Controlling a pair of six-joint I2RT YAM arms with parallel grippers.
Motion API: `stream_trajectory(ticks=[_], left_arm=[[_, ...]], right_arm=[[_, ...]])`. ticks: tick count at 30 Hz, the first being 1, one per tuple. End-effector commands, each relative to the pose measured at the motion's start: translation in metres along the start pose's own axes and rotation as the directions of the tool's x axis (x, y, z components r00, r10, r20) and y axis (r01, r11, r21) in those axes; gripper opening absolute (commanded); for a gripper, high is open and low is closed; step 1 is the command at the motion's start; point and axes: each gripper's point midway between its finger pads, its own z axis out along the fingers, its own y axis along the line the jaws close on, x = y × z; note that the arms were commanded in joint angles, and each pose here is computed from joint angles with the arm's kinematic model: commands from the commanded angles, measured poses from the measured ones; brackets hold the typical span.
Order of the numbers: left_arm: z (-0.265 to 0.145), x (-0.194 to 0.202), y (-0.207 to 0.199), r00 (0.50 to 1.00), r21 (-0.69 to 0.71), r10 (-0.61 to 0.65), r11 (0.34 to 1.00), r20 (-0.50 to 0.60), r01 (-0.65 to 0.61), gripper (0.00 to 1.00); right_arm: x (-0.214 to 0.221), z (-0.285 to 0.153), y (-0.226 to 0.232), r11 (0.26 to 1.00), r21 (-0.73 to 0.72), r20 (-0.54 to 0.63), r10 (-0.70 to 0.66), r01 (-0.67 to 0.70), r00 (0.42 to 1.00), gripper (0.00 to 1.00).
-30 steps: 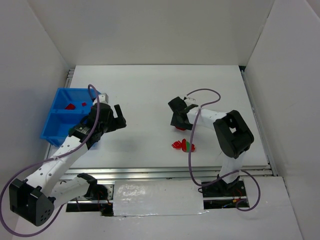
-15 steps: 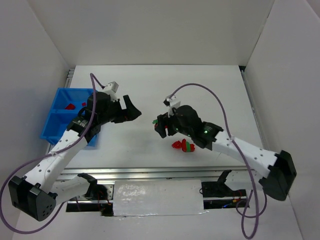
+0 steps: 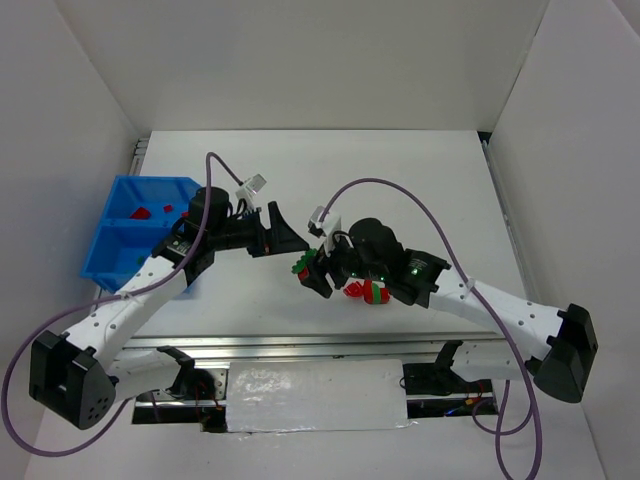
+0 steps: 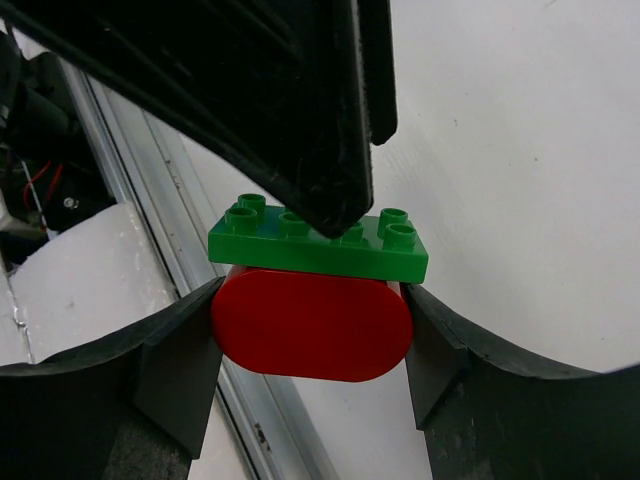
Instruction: Sort the legos into containers by color
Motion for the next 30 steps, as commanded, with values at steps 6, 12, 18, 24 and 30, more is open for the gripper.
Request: stream_trajectory(ticks=[6,12,18,24,30], left_arm=[[0.005,0.014,-0.006,0.999,0.066,0.024,0.998,-0.046,-0.021,0.88],[0.017,0.023,0.001,0.996,0.079,0.013,0.997,-0.092,-0.006,0.78],[0.021,0.024,-0.009,0.991,0.103,0.048,0.994,-0.122,-0.036,0.23],[0.012,0.015,-0.018,0.991,0.111,0.086,0.991,-0.099,-0.075,0.0],[-0.024,-0.026,-0.003,0.997,0.077,0.081,0.994,0.019,-0.083,0.0]], right_arm=[[-0.037,-0.005,-0.01,0.996,0.086,0.119,-0.046,0.035,0.992,0.0],[-0.044,0.005,0.005,0.998,0.027,0.118,-0.051,0.048,0.992,0.0],[-0.045,0.014,-0.007,0.994,0.102,0.119,-0.056,0.044,0.991,0.0],[-0.029,0.02,-0.015,0.99,0.128,0.105,-0.066,0.053,0.992,0.0],[-0.013,0.006,-0.021,0.986,0.159,0.137,-0.071,0.048,0.988,0.0]])
